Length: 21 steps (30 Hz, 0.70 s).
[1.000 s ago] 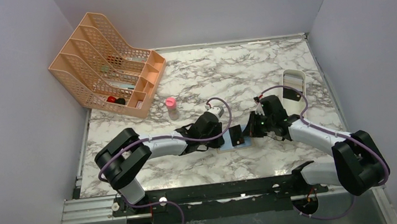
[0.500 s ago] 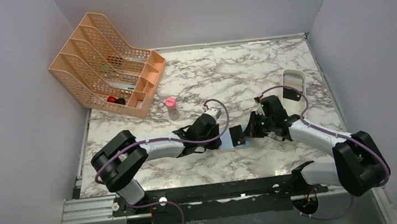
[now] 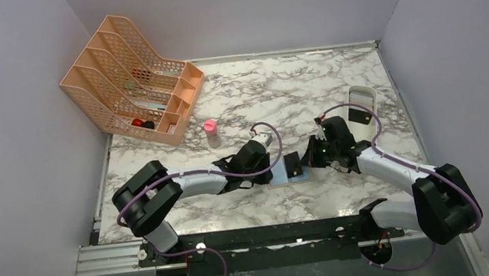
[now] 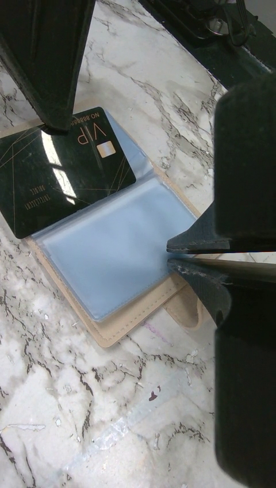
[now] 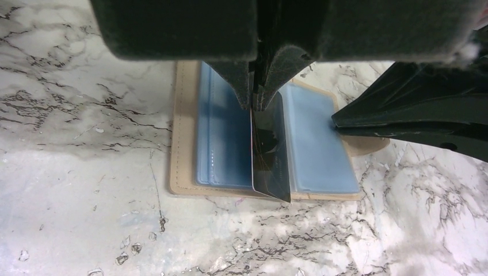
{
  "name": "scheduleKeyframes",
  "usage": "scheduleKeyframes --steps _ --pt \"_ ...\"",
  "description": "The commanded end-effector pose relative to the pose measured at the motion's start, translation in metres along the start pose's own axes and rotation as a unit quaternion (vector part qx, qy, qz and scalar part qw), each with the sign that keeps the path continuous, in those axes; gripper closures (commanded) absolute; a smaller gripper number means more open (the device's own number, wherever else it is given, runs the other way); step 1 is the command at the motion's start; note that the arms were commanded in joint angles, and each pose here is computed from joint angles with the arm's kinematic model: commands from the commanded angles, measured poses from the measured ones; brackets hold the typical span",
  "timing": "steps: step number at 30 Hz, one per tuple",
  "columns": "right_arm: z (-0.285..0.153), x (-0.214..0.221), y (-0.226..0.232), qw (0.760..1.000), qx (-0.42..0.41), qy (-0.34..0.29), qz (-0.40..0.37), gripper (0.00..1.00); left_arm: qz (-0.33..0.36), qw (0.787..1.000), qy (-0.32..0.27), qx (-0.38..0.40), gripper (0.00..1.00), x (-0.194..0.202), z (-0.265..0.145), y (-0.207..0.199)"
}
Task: Put the credit cards into the card holder
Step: Insert the credit card into the card holder.
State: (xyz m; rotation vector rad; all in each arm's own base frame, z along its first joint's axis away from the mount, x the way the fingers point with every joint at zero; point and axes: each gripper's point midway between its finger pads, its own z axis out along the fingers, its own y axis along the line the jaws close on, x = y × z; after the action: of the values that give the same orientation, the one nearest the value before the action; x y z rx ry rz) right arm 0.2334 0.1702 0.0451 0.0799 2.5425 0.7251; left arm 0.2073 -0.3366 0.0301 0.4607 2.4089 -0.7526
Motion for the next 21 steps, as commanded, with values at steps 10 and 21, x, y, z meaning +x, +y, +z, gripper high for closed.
scheduleKeyframes --steps 10,21 --pt "0.006 0.019 0.001 0.999 -0.021 0.038 -0.010 0.99 -0.001 1.000 0.012 -0.016 0.88 0.012 0.000 0.012" --pt "0.012 0.021 0.000 0.999 -0.023 0.048 -0.013 0.99 -0.004 1.000 0.014 -0.017 0.87 0.014 -0.001 0.013"
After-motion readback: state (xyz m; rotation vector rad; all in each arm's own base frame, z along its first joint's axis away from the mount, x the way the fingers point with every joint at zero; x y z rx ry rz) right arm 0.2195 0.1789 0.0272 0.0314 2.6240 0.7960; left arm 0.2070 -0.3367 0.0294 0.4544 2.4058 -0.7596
